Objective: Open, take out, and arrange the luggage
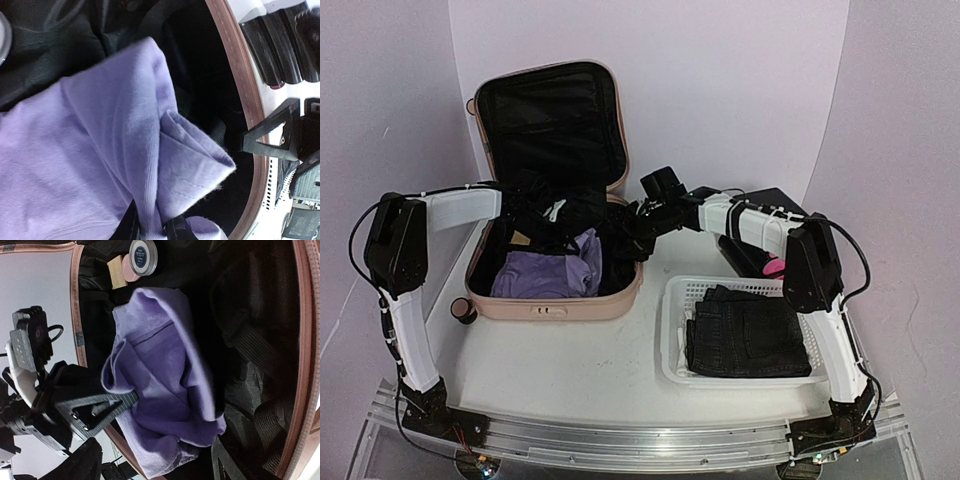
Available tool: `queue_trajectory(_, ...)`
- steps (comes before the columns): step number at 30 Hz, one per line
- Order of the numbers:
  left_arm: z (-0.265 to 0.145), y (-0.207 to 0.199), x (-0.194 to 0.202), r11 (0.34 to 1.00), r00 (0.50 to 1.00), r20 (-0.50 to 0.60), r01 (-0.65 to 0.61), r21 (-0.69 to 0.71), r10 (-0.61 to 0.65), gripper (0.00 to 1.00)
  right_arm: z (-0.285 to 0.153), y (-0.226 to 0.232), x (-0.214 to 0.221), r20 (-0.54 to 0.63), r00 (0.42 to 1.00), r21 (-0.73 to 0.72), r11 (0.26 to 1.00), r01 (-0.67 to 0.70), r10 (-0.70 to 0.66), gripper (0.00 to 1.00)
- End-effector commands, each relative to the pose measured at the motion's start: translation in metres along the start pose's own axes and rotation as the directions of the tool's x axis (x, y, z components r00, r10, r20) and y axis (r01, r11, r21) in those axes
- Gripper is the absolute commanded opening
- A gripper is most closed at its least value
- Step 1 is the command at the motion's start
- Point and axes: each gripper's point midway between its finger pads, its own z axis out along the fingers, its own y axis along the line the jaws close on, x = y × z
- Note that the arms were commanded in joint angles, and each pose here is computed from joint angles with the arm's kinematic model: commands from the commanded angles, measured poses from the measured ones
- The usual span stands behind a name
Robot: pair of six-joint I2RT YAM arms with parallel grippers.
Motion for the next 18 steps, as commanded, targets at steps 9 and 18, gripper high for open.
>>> queue_trajectory(9, 0.004, -0.002, -0.015, 0.998, 0.998, 0.053, 0.017, 0.056, -0.020, 0.10, 0.005, 0.018, -0.005, 0.018, 0.997, -0.052, 0.996, 0.069, -0.069, 0.77)
queue_trajectory(18, 0.022, 0.002, -0.010, 0.997, 0.998, 0.034, 0.048, 0.061, -0.050, 0.11, 0.020, 0.009, -0.011, 0.036, 0.997, -0.026, 0.997, 0.070, -0.069, 0.80)
